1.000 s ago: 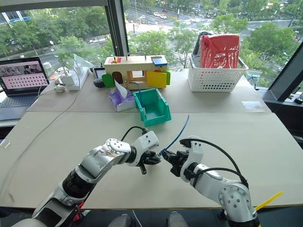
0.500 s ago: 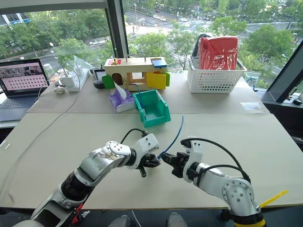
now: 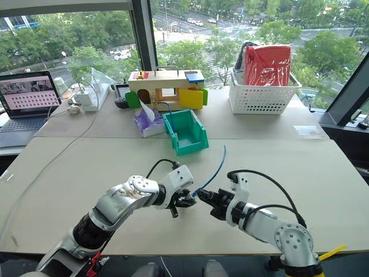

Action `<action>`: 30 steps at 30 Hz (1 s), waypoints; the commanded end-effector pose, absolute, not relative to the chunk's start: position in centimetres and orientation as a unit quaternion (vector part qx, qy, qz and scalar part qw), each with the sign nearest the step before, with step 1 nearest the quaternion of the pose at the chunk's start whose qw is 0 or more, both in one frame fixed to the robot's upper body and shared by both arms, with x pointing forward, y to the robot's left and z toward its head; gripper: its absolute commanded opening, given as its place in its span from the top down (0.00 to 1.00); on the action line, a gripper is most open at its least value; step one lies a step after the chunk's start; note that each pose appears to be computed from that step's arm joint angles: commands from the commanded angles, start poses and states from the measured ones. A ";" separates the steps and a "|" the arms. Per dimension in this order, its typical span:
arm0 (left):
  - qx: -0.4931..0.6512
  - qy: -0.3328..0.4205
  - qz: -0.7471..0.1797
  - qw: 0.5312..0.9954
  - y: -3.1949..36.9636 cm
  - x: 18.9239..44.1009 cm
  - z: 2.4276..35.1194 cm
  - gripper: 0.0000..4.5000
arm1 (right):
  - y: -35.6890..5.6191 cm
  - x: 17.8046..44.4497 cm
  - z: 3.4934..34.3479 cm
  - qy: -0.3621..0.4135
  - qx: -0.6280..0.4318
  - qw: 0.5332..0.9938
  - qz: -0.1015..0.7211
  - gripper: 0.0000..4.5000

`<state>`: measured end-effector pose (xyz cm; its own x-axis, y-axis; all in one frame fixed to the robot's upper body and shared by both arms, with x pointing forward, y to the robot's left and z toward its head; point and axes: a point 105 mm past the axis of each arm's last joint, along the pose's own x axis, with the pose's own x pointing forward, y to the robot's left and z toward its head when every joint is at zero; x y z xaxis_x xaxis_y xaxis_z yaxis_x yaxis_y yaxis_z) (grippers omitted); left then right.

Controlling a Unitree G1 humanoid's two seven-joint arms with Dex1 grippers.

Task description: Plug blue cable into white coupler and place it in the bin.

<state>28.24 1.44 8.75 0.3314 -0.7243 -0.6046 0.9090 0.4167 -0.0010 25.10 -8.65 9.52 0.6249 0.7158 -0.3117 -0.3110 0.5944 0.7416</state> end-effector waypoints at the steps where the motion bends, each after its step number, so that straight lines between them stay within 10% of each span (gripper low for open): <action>1: 0.159 0.236 -0.523 0.803 1.0 28.6 10.0 0.33 | -8.4 25.0 13.1 0.244 0.355 0.841 0.327 1.00; 5: 0.173 0.234 -0.535 0.793 2.2 28.7 9.7 0.02 | -10.9 26.4 17.3 0.159 0.392 0.856 0.297 1.00; 17: 0.135 0.128 -0.555 0.811 4.5 30.3 12.7 0.02 | -13.9 33.5 24.0 0.057 0.280 0.910 0.300 1.00; 30: 0.057 0.035 -0.397 0.916 7.9 31.4 15.1 0.02 | -10.7 45.2 23.4 0.049 0.095 0.937 0.331 1.00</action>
